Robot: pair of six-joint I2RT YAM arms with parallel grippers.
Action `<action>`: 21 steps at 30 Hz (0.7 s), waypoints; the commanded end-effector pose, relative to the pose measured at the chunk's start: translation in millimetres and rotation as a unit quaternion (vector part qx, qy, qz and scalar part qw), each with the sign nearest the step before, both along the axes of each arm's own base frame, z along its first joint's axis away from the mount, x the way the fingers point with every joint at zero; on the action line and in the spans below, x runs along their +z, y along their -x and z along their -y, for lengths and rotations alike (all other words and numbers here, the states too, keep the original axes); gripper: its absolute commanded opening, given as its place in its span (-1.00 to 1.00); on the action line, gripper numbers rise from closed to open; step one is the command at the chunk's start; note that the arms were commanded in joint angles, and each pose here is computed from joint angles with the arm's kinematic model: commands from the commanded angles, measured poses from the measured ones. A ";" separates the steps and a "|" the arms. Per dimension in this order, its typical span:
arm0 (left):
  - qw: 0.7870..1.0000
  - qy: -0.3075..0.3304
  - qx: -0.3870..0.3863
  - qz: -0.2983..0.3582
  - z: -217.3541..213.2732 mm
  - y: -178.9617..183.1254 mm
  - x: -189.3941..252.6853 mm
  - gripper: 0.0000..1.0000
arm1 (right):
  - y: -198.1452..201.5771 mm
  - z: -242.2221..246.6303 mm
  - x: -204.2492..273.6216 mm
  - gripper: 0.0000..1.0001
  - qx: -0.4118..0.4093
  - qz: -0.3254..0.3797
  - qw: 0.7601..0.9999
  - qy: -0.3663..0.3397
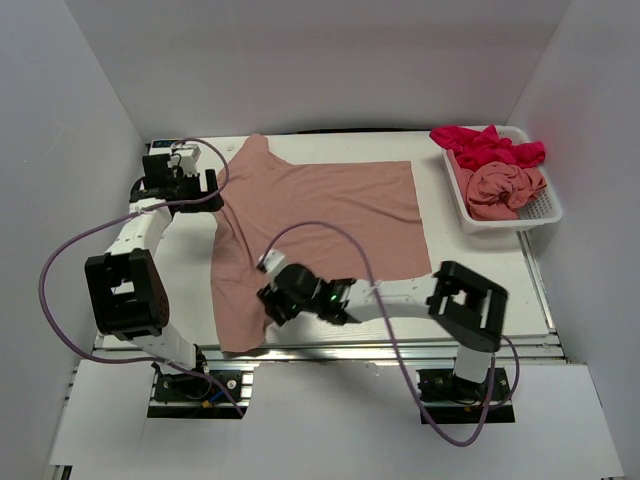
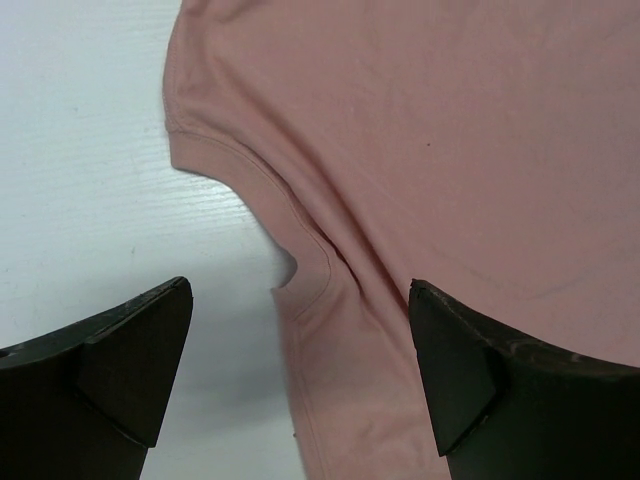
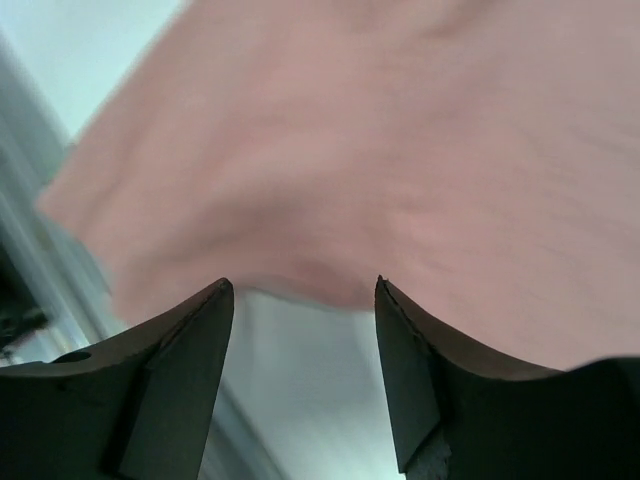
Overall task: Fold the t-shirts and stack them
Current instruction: Flatten out the tshirt
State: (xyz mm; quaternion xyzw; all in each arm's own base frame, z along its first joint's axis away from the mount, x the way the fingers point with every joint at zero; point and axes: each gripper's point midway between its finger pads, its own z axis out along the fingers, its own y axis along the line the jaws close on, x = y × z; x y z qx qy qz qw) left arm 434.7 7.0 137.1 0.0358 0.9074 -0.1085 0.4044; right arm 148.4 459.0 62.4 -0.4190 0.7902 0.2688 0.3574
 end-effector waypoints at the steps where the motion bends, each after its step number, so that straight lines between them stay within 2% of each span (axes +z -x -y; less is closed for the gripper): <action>1: 0.999 -0.021 0.005 0.034 -8.8 -14.5 19.4 0.96 | -89.2 52.8 52.4 0.27 -0.138 0.022 0.988 -0.065; 3: 0.999 -0.023 0.006 0.037 -11.0 -22.3 17.6 0.96 | -111.0 84.8 44.6 0.25 -0.180 0.011 0.982 -0.060; 4: 0.999 -0.022 0.004 0.036 -10.3 -25.8 15.9 0.96 | -131.7 104.3 51.7 0.24 -0.211 0.019 0.975 -0.064; 8: 0.999 -0.006 -0.008 0.031 -7.2 -45.8 3.6 0.96 | -168.6 145.4 55.9 0.24 -0.275 0.056 0.959 -0.032; 12: 0.999 0.016 -0.022 0.022 -2.5 -70.7 -18.6 0.96 | -204.3 173.8 49.0 0.24 -0.332 0.022 0.942 -0.035; 14: 0.999 0.022 -0.025 0.035 -1.9 -86.9 -15.3 0.97 | -230.8 192.1 42.9 0.24 -0.368 0.012 0.929 -0.039; 15: 0.999 0.026 -0.025 0.023 -1.8 -91.6 -29.6 0.96 | -238.2 193.1 40.4 0.23 -0.367 -0.001 0.929 -0.043; 19: 0.999 0.034 -0.026 0.023 -3.2 -115.6 -36.9 0.96 | -294.0 218.9 27.3 0.22 -0.409 -0.034 0.911 -0.051; 21: 0.999 0.036 -0.024 0.029 -4.2 -125.4 -33.6 0.96 | -330.6 233.1 43.6 0.22 -0.431 -0.016 0.900 -0.066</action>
